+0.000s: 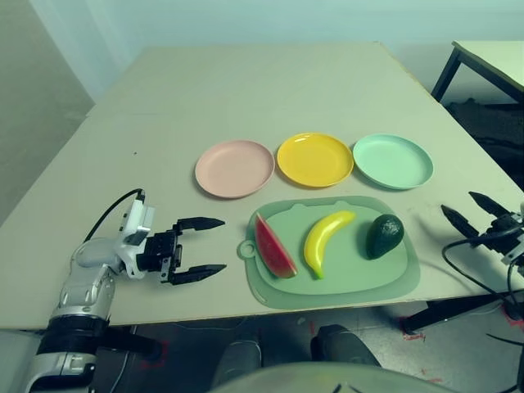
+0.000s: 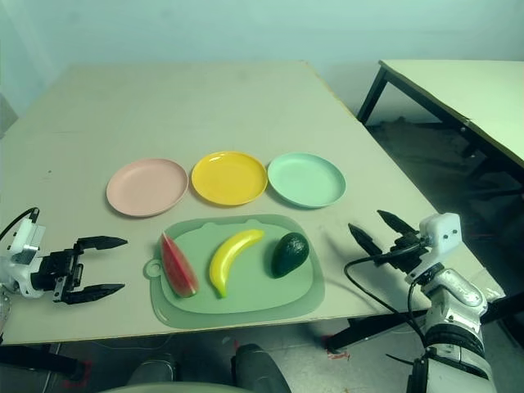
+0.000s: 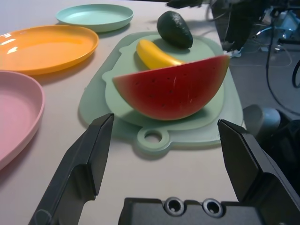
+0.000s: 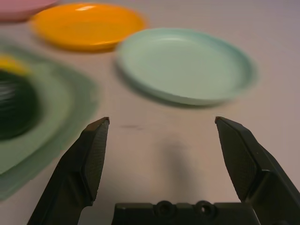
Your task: Place the fruits into color-matched plates.
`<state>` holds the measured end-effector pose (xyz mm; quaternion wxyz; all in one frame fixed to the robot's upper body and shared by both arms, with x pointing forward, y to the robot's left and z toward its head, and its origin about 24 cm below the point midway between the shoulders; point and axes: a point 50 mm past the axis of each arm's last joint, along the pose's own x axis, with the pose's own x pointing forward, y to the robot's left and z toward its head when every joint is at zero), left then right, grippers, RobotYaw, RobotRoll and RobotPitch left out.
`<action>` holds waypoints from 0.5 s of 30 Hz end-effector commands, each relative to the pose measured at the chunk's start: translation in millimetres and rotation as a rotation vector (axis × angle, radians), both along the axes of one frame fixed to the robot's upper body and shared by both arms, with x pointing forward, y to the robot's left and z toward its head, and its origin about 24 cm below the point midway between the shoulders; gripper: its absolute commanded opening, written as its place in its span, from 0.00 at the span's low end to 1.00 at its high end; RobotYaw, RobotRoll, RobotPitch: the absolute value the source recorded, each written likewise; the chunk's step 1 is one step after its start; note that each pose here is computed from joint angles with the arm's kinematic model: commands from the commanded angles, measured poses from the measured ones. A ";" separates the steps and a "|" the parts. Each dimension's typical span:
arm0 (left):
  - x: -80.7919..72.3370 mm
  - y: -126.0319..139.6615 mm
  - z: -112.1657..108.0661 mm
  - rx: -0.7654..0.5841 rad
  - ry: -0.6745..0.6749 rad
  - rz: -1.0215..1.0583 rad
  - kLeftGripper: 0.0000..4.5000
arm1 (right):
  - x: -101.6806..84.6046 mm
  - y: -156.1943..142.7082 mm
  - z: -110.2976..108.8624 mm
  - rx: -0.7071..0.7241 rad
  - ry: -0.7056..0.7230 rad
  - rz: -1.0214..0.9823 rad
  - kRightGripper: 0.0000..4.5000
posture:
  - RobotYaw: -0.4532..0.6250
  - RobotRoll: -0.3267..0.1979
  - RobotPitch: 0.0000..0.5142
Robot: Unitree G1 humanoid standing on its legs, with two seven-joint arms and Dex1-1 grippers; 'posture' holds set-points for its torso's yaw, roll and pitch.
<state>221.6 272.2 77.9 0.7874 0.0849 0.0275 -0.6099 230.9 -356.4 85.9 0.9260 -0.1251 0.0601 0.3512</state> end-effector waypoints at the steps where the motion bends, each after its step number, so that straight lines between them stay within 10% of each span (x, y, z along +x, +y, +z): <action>1: 0.2 7.7 -1.8 0.025 -0.001 0.013 1.00 | 2.7 19.0 35.6 -0.104 0.053 0.239 1.00 | 0.33 0.62 0.04; 9: -4.3 13.4 -11.1 0.034 0.012 0.045 1.00 | 25.6 62.6 97.4 -0.366 0.151 0.267 1.00 | 0.33 0.62 0.02; 15: -8.5 16.5 -14.8 0.049 0.011 0.067 1.00 | 28.7 110.0 96.4 -0.568 0.128 0.386 1.00 | 0.36 0.62 0.02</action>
